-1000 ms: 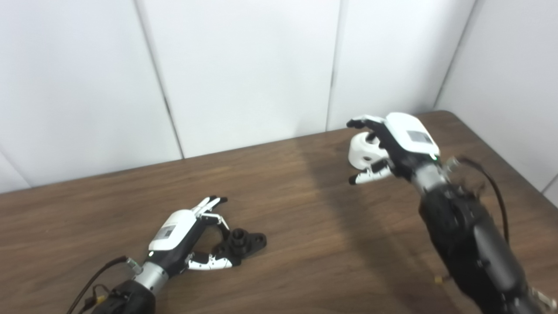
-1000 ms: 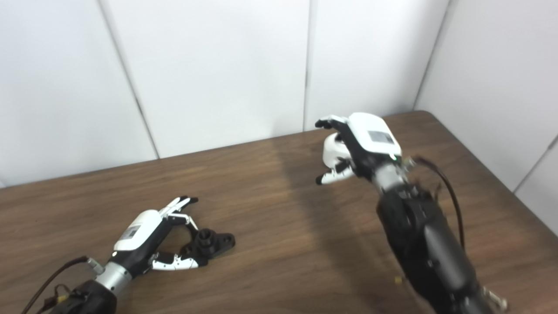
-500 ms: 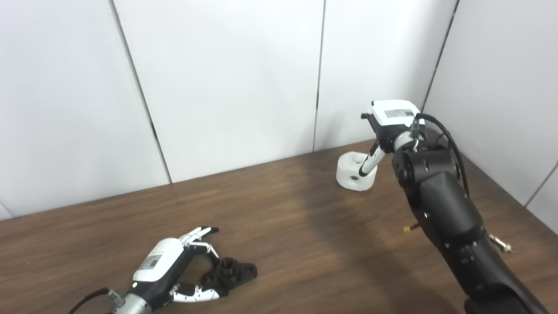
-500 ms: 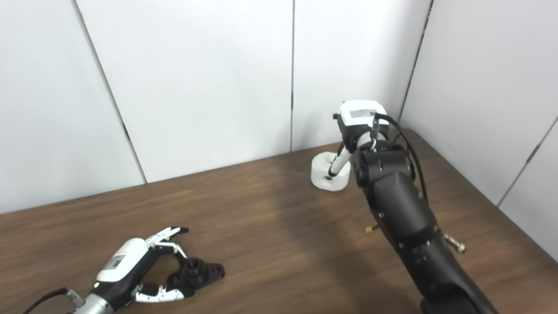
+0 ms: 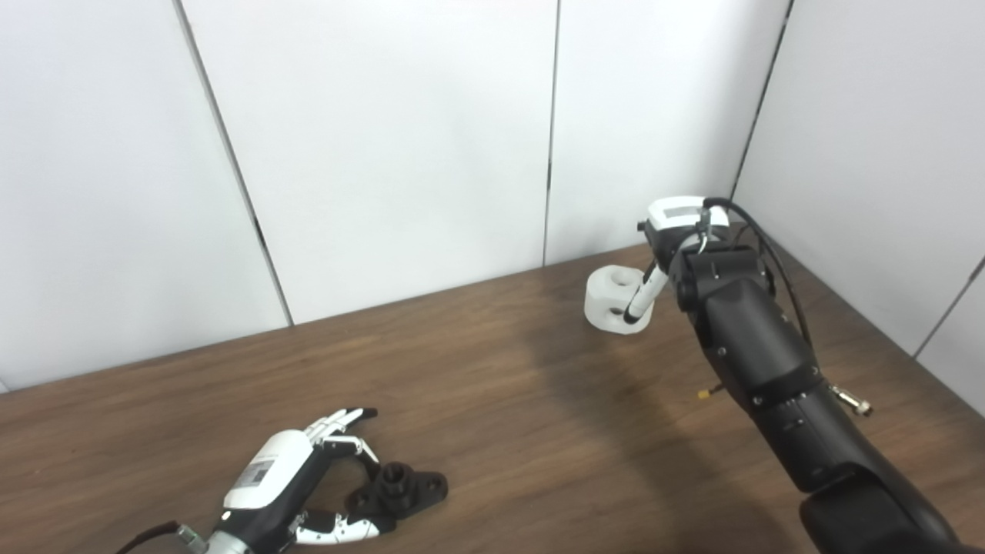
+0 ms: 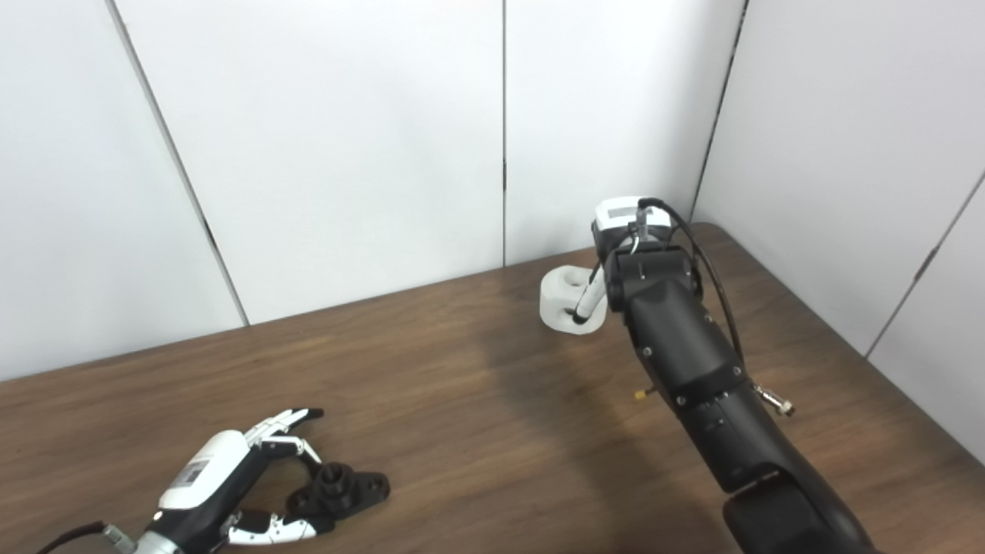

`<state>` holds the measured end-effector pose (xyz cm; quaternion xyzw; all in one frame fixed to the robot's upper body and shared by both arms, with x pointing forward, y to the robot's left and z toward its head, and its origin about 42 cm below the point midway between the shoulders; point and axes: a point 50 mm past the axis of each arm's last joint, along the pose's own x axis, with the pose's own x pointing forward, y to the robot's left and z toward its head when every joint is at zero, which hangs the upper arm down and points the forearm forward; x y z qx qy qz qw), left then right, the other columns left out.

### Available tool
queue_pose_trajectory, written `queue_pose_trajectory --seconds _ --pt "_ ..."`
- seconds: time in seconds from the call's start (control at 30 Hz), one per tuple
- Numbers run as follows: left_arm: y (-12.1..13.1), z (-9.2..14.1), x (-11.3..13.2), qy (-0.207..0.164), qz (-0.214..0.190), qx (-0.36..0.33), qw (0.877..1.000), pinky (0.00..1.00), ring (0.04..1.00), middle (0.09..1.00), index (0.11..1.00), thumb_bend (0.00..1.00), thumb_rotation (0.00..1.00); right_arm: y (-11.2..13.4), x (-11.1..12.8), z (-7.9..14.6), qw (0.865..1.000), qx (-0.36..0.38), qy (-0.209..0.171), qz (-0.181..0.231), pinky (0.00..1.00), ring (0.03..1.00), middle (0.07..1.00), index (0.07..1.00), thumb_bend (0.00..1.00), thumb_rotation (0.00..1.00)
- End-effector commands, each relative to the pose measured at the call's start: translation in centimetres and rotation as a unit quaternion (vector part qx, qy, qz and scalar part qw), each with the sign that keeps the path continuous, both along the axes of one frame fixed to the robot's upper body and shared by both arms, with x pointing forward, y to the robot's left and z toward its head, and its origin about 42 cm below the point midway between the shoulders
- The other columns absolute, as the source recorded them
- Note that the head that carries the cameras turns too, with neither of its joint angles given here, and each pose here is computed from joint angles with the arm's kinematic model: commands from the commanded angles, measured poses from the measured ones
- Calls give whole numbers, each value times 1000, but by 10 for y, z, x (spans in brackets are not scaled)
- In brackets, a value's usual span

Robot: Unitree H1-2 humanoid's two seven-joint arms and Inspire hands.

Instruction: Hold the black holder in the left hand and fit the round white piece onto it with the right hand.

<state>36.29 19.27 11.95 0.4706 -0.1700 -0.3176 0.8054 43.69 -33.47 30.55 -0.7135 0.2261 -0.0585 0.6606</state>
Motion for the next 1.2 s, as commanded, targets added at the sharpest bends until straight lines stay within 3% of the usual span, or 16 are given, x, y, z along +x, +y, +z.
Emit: queue_pose_trajectory --seconds 0.0,0.4,0.87,1.1,1.17 --pt "12 -36 -26 77 -22 76 994 926 949 928 488 523 52 1 7 30 999 -6 -43 5 991 1000 1000 927 1000 419" --pt "10 -31 -29 80 -25 68 994 877 934 919 487 522 50 3 18 14 999 37 -23 8 965 1000 1000 900 1000 465" --pt "9 -25 -35 81 -28 64 994 849 932 919 487 522 49 2 22 0 999 48 -7 6 967 985 1000 893 1000 443" --pt "9 -22 -36 83 -27 59 994 834 925 913 487 522 49 0 20 -4 999 48 -24 8 928 946 976 836 982 343" --pt "10 -22 -36 84 -27 56 995 837 926 913 487 522 48 -2 20 -7 998 45 -43 11 864 906 928 743 946 271"
